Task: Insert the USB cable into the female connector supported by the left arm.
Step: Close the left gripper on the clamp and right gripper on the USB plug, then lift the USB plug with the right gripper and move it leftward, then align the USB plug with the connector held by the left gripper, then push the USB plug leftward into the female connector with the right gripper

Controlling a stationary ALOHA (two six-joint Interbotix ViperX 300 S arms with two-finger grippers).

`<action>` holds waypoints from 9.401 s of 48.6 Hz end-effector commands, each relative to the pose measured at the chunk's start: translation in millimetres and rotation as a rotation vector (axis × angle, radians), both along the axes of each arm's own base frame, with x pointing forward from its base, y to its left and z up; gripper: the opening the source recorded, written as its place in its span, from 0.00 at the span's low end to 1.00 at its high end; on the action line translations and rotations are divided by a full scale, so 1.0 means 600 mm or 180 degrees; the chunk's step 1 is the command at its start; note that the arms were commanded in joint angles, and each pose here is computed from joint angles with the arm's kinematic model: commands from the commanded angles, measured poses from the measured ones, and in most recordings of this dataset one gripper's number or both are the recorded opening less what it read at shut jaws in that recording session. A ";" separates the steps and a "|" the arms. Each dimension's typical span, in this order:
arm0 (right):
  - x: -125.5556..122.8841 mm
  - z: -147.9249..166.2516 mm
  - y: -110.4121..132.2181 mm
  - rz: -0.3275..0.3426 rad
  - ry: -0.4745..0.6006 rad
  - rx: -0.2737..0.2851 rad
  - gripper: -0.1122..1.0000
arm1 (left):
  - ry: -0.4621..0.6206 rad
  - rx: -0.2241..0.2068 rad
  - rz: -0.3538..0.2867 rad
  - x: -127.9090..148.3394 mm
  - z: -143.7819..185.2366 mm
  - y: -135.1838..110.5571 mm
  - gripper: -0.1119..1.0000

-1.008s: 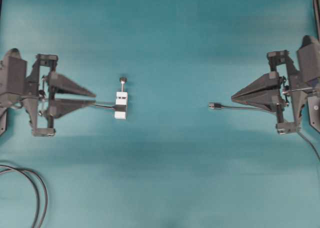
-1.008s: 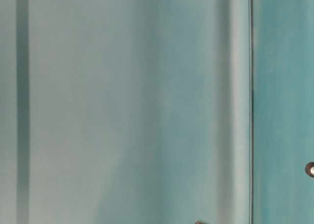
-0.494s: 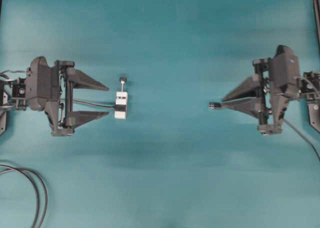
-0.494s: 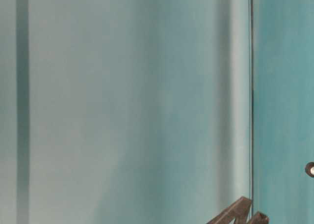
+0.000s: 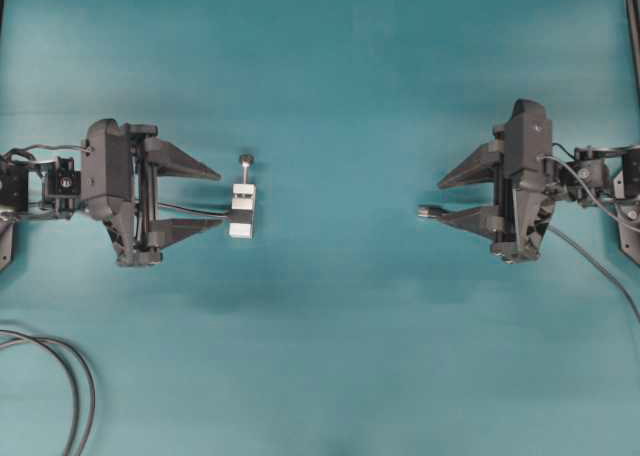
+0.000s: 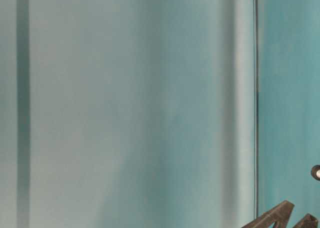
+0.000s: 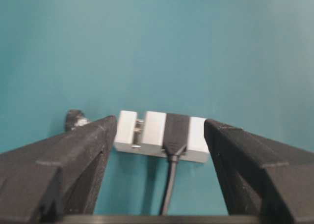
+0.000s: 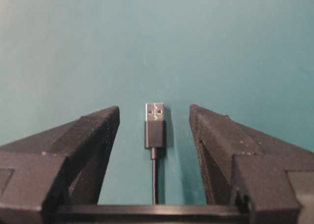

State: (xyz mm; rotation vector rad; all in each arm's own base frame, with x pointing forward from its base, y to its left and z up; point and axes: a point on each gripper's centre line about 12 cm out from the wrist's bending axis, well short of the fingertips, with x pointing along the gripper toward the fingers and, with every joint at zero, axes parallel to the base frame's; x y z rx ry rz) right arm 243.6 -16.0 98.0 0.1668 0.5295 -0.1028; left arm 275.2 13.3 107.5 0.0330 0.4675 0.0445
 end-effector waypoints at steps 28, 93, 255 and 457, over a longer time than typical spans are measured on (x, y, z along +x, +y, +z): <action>-0.001 -0.006 0.000 -0.0002 0.0019 0.0006 0.65 | -0.0020 0.0334 -0.0075 0.003 0.006 0.013 0.85; 0.005 -0.045 0.025 0.0152 0.0291 0.0075 0.44 | -0.0007 0.0320 -0.0079 0.000 0.004 0.011 0.85; 0.210 0.046 0.014 0.0305 0.0423 -0.0190 0.29 | -0.0096 0.0364 -0.0069 0.007 -0.079 0.013 0.85; 0.394 0.041 0.023 0.0372 0.0795 -0.0253 0.29 | -0.0020 0.0331 -0.0070 0.024 -0.097 0.013 0.85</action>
